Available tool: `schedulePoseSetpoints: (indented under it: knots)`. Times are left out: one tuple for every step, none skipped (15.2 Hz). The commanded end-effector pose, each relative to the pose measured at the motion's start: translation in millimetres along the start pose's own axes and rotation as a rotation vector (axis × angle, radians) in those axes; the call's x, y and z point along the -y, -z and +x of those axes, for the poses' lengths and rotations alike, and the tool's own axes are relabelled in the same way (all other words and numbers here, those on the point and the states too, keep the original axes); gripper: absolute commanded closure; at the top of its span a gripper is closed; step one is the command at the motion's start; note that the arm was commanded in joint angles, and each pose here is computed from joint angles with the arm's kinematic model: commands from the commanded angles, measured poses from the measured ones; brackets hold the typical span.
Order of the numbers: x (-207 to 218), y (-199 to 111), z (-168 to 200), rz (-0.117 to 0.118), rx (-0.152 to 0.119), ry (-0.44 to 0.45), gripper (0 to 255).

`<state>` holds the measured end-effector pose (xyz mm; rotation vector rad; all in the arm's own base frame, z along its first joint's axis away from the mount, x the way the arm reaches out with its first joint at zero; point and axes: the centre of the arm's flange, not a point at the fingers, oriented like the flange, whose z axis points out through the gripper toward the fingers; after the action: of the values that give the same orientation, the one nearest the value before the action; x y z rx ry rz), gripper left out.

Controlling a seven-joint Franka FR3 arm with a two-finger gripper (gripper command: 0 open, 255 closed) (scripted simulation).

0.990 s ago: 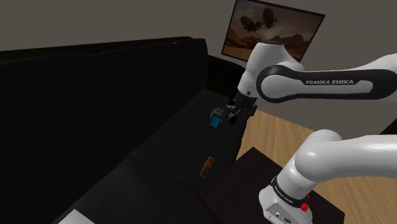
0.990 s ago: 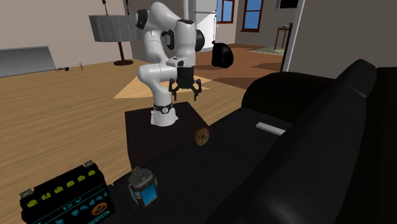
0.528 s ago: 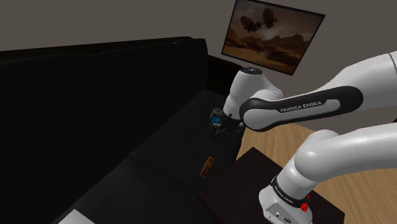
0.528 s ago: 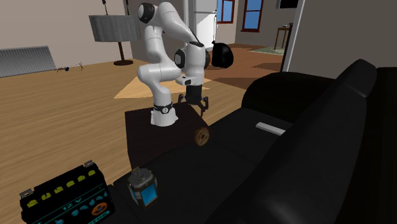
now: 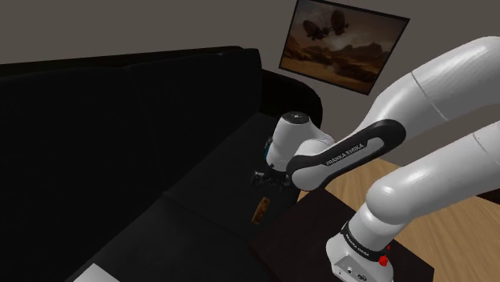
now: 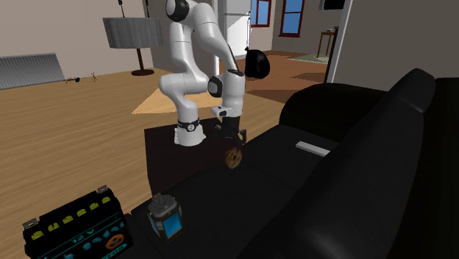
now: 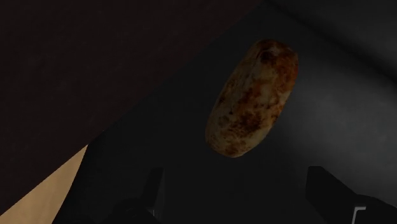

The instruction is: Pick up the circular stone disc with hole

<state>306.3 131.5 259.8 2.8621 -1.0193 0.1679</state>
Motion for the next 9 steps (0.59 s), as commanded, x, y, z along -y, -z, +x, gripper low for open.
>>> schedulePoseSetpoints:
  knots:
    - [1,-11,-2,0.002,0.0,-0.003,0]
    - [1,-16,-3,0.002,0.0,-0.003,0]
    - [2,-21,-4,0.002,0.0,-0.003,0]
    - [2,-26,-4,0.002,0.0,-0.003,0]
    - [2,-29,-5,0.002,0.0,-0.003,0]
    - [2,-29,-5,0.002,0.0,-0.003,0]
    - [2,-30,-5,0.002,0.0,-0.003,255]
    - [3,-30,-5,0.002,0.0,-0.003,255]
    - [3,-30,-5,0.002,0.0,-0.003,255]
